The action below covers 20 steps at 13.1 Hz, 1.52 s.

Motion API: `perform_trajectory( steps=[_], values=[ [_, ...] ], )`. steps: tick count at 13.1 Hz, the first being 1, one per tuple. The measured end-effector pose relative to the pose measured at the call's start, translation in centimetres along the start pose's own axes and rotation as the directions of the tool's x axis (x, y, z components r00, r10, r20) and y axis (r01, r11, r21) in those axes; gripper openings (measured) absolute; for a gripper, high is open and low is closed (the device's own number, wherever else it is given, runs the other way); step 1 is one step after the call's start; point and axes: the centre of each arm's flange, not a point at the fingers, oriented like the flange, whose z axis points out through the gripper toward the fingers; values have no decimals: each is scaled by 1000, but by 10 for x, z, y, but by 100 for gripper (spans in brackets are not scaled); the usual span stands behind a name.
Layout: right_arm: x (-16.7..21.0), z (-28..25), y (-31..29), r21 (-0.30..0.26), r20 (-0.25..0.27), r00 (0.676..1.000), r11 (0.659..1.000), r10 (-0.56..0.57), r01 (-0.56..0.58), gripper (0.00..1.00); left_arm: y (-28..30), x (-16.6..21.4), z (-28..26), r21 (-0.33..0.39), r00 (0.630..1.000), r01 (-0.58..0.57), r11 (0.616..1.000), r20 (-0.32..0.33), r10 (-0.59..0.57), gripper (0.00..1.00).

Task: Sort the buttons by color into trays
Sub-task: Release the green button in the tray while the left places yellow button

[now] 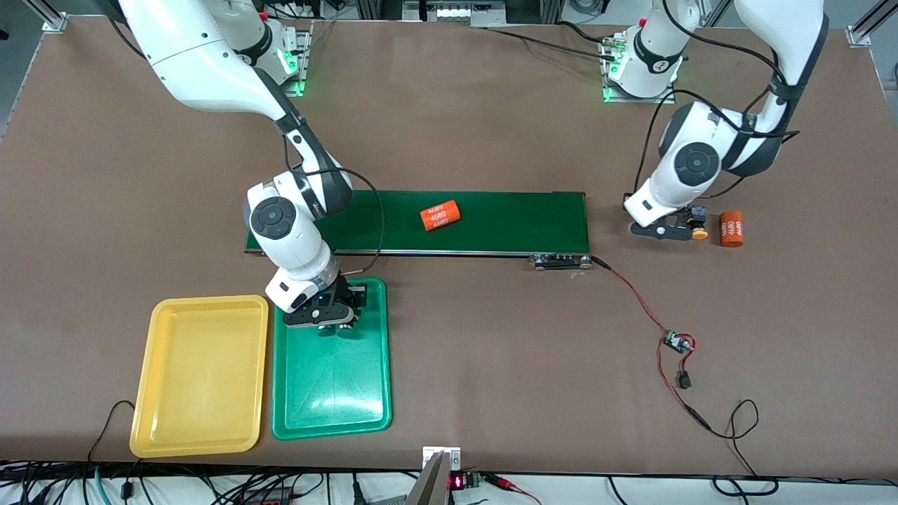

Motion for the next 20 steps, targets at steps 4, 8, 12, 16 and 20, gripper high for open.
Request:
perform_trajectory(
  steps=[4,8,12,16,20],
  values=[
    [1,0,1,-1,-2,1000,1000,1,-1,85,79,13,-71,-120,1000,-31,992,-9,30,42],
    [4,-1,14,-15,3,1000,1000,6,-6,98,132,13,-60,-255,998,58,965,23,-54,42],
    [2,-19,25,-69,102,995,998,16,-9,100,176,21,-28,-308,992,127,943,22,-127,42],
    [-6,-50,33,-94,130,991,996,22,-10,100,175,30,-41,-323,990,131,937,-3,-139,53],
    [-46,-78,39,-114,162,987,993,11,7,100,158,35,-84,-306,988,141,941,-16,-153,92]
  ],
)
